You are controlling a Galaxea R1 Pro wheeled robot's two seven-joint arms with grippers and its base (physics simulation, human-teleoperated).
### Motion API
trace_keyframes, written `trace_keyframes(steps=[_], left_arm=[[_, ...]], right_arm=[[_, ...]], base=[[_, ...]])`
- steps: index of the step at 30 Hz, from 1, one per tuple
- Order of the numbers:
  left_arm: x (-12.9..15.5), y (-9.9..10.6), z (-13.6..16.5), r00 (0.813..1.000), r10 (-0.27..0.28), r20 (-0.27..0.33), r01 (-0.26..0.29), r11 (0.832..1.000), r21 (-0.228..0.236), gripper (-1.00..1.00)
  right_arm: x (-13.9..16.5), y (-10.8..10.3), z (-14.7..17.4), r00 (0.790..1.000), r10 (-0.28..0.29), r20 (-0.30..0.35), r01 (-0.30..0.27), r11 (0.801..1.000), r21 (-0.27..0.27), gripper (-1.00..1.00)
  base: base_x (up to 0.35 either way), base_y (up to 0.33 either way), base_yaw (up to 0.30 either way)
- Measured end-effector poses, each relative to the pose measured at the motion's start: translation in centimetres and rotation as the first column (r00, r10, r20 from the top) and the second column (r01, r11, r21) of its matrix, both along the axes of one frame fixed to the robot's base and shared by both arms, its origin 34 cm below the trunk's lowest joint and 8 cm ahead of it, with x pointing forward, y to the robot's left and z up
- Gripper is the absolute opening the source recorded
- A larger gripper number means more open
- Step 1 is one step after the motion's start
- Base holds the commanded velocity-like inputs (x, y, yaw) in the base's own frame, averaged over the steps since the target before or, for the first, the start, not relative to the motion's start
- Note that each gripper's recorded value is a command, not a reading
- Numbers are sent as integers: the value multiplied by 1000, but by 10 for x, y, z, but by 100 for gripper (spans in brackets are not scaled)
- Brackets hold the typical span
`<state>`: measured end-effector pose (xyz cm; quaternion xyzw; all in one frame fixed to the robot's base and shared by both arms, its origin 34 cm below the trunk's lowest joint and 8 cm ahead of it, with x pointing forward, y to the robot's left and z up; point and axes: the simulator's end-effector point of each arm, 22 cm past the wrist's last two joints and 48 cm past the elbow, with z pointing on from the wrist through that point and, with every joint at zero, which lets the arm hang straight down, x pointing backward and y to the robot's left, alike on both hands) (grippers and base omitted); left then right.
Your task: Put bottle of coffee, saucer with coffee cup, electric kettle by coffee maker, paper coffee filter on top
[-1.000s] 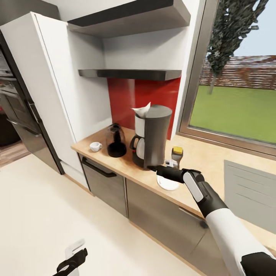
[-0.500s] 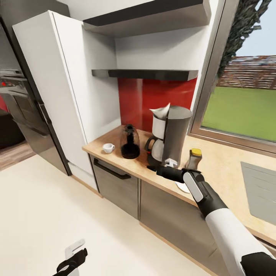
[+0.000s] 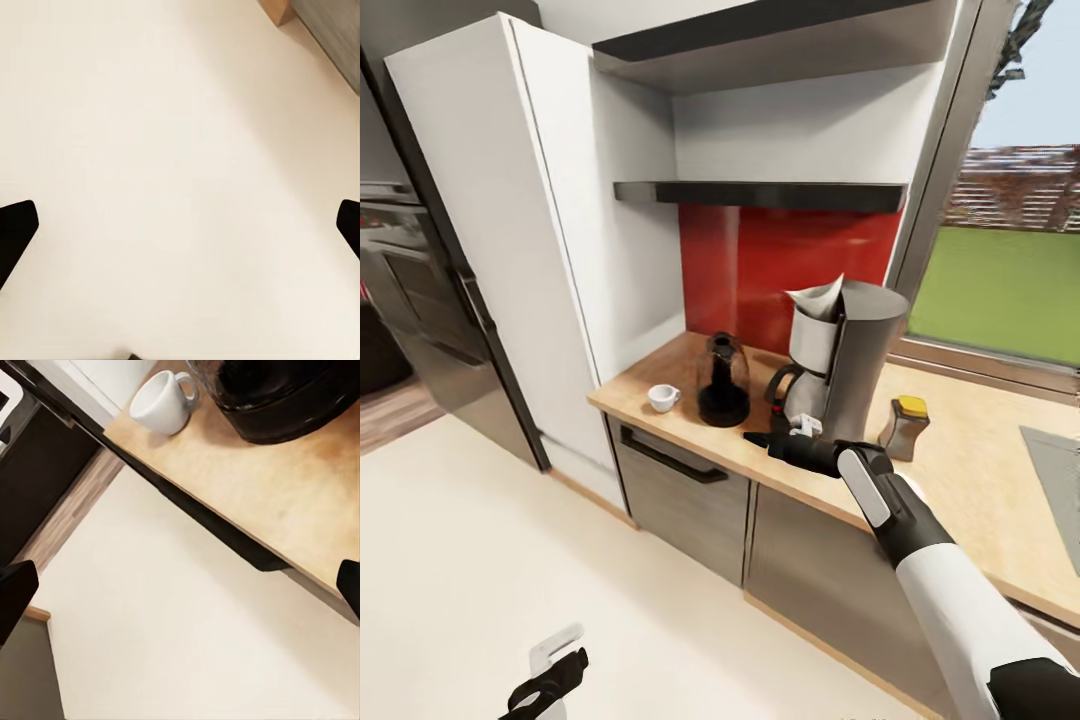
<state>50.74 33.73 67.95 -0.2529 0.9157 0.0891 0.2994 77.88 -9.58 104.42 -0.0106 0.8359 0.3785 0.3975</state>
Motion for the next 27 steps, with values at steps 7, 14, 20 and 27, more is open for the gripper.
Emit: trace_keyframes(steps=[7,14,20,27], left_arm=[[0,0,0,1000,0,0,0,1000,0,100],[0,0,0,1000,0,0,0,1000,0,100],[0,0,0,1000,0,0,0,1000,0,100],[0,0,0,1000,0,0,0,1000,0,100]], right_arm=[[0,0,0,1000,0,0,0,1000,0,100],[0,0,0,1000,1,-3,-1,1000,-1,100],[0,0,0,1000,1,-2,-1,1000,-1,100],[0,0,0,1000,0,-2,0,1000,-1,100]], base=[[85,339,-242],[96,339,-19],[135,339,-1],[165,330,-104]])
